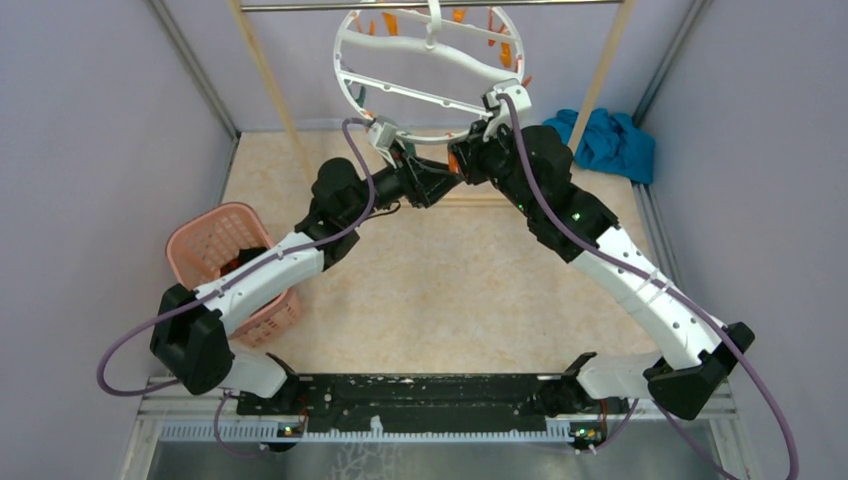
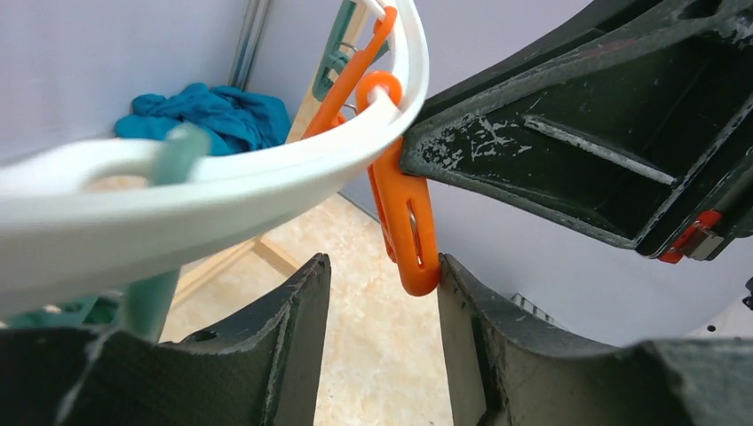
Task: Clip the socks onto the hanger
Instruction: Open the clamp at the hanger.
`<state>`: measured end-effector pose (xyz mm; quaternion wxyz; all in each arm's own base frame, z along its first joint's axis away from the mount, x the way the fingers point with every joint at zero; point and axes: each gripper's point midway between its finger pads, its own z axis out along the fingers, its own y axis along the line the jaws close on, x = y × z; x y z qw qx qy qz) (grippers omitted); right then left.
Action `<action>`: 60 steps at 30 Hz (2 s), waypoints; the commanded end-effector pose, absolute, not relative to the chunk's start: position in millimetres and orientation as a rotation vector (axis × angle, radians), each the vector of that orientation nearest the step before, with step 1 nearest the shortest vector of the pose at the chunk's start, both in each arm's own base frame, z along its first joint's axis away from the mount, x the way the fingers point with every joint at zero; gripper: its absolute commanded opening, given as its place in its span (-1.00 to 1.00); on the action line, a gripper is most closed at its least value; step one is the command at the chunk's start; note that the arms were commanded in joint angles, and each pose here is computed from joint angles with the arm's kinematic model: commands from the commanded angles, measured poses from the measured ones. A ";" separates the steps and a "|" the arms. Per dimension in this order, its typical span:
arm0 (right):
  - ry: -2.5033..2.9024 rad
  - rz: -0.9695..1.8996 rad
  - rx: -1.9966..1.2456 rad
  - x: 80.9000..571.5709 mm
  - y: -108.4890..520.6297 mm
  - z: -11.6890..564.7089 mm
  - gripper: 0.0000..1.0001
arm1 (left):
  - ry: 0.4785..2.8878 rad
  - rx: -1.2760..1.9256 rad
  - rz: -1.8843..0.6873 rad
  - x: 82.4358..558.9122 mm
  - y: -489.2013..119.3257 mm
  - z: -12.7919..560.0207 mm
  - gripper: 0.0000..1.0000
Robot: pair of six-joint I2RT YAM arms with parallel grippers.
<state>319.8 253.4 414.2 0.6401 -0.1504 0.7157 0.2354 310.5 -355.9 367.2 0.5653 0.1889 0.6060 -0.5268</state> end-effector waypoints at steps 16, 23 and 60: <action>1.624 0.602 -0.392 302.4 257.1 414.2 -1.00 | 1.372 0.362 -1.289 317.6 -355.4 381.3 -0.51; 1.630 0.611 -0.403 301.4 259.4 411.5 -1.00 | 1.373 0.385 -1.282 315.8 -355.9 380.8 -1.00; 1.543 0.649 -0.291 318.2 261.1 441.1 0.25 | 1.359 0.431 -1.285 301.2 -350.4 383.6 -1.00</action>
